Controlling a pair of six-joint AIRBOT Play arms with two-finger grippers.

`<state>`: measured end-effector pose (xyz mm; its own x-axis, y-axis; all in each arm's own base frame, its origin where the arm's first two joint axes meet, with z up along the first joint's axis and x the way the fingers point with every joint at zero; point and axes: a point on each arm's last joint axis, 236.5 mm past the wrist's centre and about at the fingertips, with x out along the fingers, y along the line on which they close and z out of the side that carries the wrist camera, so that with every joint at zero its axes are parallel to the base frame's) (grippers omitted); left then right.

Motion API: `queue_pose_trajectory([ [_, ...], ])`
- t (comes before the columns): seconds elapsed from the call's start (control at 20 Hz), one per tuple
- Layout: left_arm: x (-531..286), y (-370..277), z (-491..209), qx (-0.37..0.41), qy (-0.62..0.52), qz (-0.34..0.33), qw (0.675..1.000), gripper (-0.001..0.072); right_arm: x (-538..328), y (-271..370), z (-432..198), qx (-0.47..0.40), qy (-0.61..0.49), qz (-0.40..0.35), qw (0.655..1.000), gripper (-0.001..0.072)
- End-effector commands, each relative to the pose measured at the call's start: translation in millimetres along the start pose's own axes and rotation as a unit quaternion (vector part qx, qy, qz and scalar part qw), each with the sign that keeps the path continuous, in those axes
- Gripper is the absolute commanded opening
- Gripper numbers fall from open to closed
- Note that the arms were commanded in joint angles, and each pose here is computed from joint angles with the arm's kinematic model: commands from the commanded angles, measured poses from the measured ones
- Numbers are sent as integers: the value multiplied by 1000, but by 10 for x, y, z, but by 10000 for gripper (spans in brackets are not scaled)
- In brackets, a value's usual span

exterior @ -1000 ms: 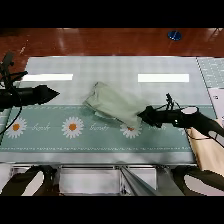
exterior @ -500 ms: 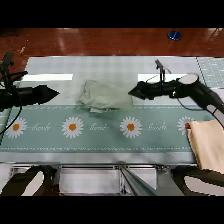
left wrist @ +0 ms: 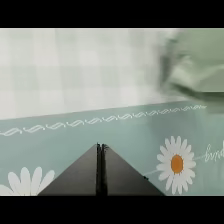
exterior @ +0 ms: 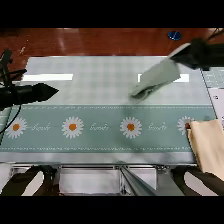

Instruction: Fold the shirts.

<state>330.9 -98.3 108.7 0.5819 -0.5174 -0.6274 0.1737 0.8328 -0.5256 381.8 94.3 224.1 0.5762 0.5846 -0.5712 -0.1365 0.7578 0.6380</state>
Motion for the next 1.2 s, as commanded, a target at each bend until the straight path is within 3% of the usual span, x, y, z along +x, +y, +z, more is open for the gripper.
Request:
queue_pose_trajectory([
  [0.0, 3, -8, 127, -2, -27, 0, 1000, 27, -830, -304, -13, 65, -46, -60, 995, 18],
  [0.15, 24, -50, 141, 10, -31, -3, 999, 27, -1355, -669, -304, 146, -46, -124, 980, 18],
  [0.25, 42, -90, 152, 15, -34, -5, 999, 27, -1725, -1049, -759, 212, -10, -218, 953, 17],
  [0.4, 73, -163, 217, 24, -50, -8, 998, 27, -2447, -1532, -1147, 279, -61, -385, 878, 17],
  [0.65, 196, -292, 134, 36, -33, -22, 999, 27, -3258, -1739, -1694, 360, -94, -546, 751, 18],
  [0.75, 263, -318, 92, 38, -24, -26, 999, 27, -3446, -1731, -1844, 377, -97, -583, 713, 18],
  [1.0, 476, -292, -1, 33, 1, -27, 999, 27, -3274, -1903, -2398, 417, -31, -600, 682, 19],
  [1.05, 517, -278, -24, 30, 7, -26, 999, 27, -3205, -1953, -2531, 427, -11, -599, 677, 48],
  [1.1, 551, -257, -36, 28, 11, -25, 999, 27, -3116, -2009, -2643, 435, 10, -594, 676, 237],
  [1.15, 583, -235, -52, 25, 16, -24, 999, 27, -3047, -2063, -2752, 445, 31, -590, 673, 335],
])
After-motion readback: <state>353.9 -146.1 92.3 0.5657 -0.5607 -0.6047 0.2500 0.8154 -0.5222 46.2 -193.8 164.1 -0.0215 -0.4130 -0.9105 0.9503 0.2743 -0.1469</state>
